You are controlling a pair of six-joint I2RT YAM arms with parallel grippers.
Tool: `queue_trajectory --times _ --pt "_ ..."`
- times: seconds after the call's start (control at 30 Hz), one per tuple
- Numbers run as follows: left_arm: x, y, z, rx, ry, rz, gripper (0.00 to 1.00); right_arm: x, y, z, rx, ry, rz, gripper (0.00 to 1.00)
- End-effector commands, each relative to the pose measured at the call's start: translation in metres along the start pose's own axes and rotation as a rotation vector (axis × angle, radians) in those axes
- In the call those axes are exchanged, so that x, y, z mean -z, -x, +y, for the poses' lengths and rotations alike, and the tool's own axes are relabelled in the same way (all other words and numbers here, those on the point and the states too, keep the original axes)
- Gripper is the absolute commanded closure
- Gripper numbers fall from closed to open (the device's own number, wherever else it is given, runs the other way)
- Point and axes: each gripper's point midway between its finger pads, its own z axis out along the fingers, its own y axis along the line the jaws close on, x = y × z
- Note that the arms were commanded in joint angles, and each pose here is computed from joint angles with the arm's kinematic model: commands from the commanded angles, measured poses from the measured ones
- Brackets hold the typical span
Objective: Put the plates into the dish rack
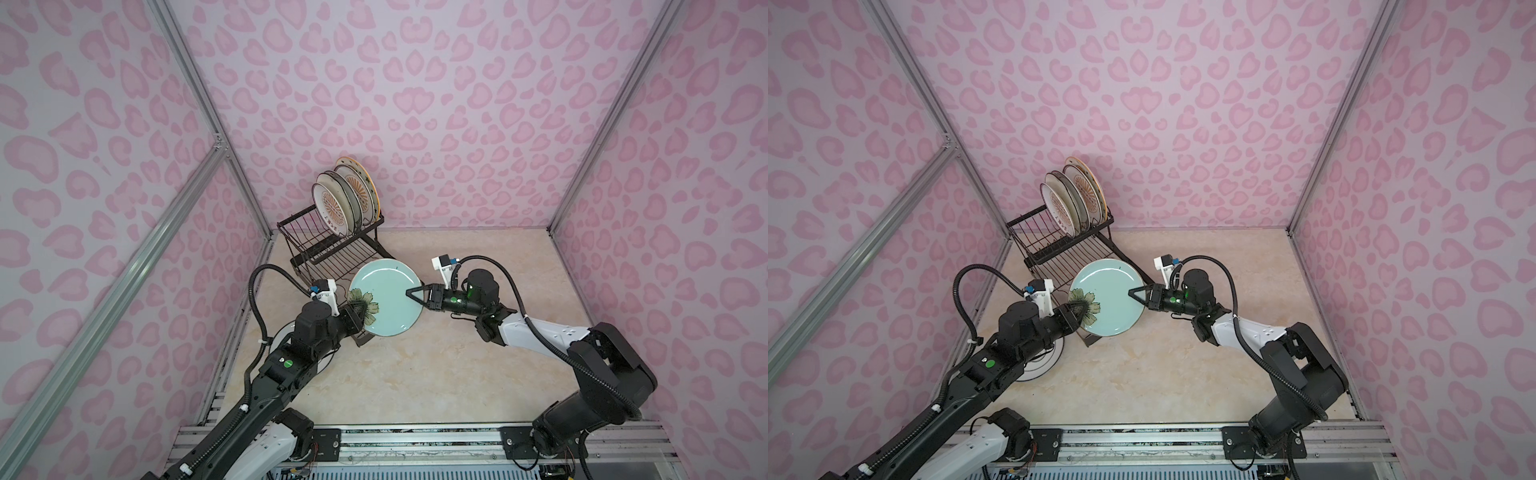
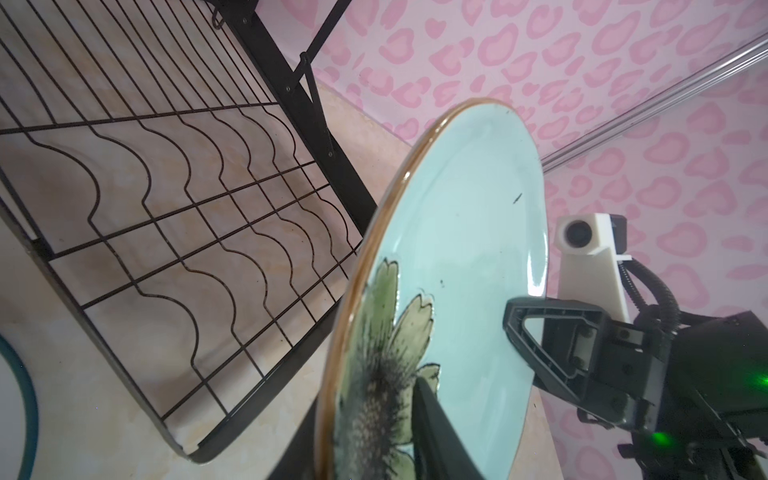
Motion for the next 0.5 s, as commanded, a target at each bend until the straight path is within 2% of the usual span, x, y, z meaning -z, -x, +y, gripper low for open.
queue_trajectory --times 0.0,0.27,0.47 --pt "0.004 0.003 -0.003 -0.03 -0.015 -0.007 0.59 0.004 0.01 0.014 0.061 0.047 -0.032 1.0" --pt "0.019 0.008 0.003 -0.058 0.026 -0.035 0.47 0.012 0.022 0.006 0.082 -0.014 -0.074 1.0" --pt "0.033 0.013 0.007 -0.076 0.043 -0.063 0.45 0.011 0.048 0.011 0.158 -0.066 -0.126 1.0"
